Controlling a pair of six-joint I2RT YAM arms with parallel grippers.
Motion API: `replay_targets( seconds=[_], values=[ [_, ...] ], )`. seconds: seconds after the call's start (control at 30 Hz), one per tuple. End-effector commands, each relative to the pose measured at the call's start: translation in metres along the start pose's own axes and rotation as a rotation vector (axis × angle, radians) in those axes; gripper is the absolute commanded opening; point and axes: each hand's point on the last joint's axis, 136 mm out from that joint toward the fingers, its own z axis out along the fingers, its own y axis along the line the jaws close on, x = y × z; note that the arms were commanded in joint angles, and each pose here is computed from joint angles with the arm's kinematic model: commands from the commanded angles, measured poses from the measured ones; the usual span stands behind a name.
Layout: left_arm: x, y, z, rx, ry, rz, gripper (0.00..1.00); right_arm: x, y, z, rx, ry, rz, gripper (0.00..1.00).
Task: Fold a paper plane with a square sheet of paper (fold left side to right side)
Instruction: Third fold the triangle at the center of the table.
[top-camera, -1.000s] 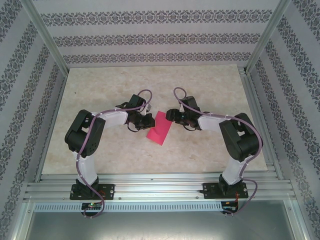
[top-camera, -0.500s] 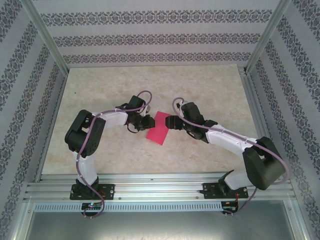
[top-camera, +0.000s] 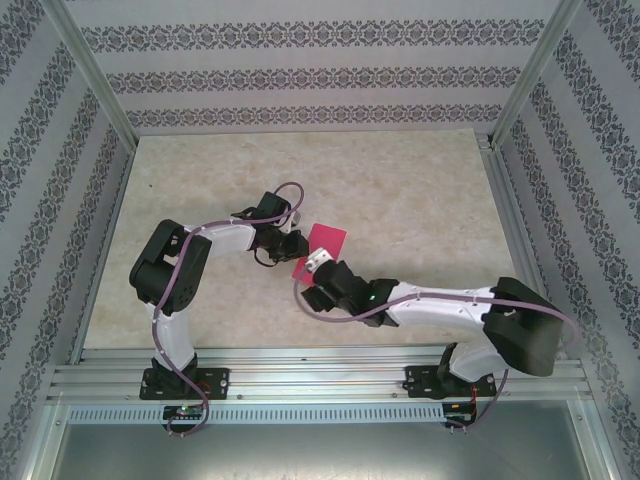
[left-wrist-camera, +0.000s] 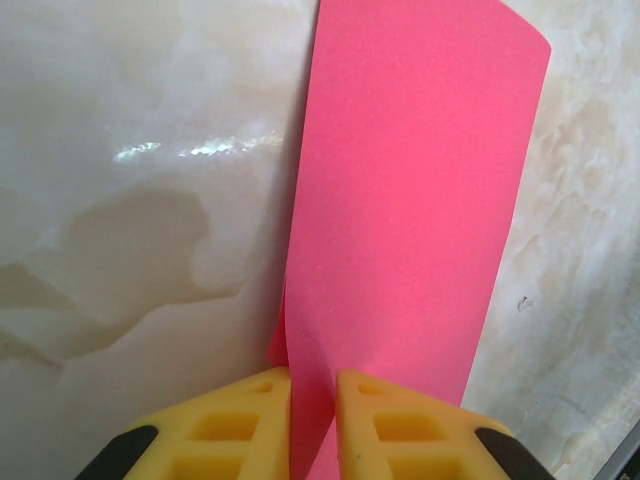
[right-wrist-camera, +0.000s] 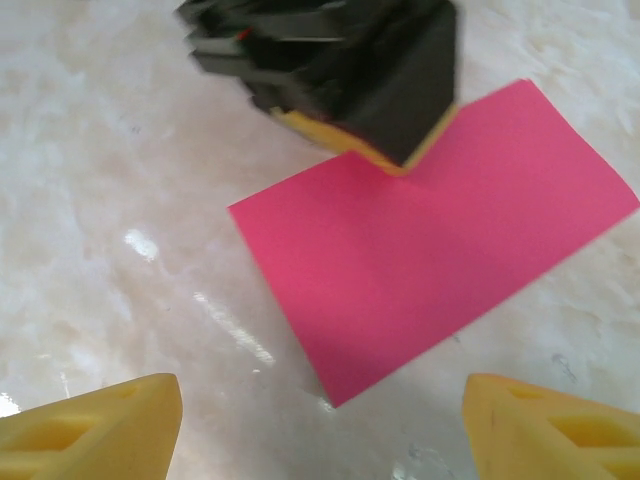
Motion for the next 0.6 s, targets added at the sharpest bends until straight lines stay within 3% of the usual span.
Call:
replay_targets(
  seconds=[0.0,0.37,0.5,0.57],
  values=[
    [-0.001,-0.011,-0.004,0.023,-0.017,0.037,0.19,-0.017,0.006,0.01,0.146,-0.021,-0.226,0.77],
    [-0.001,-0.012,-0.006,0.022,-0.013,0.041,0.18,-0.016,0.027,0.062,0.257,0.068,-0.439,0.76],
    [0.0,-0.012,-0.006,0.019,-0.009,0.041,0.18,-0.014,0.023,0.067,0.286,0.083,-0.436,0.62],
    [0.0,-0.012,-0.006,0.019,-0.011,0.043,0.18,-0.014,0.018,0.065,0.3,0.081,-0.42,0.48]
  ],
)
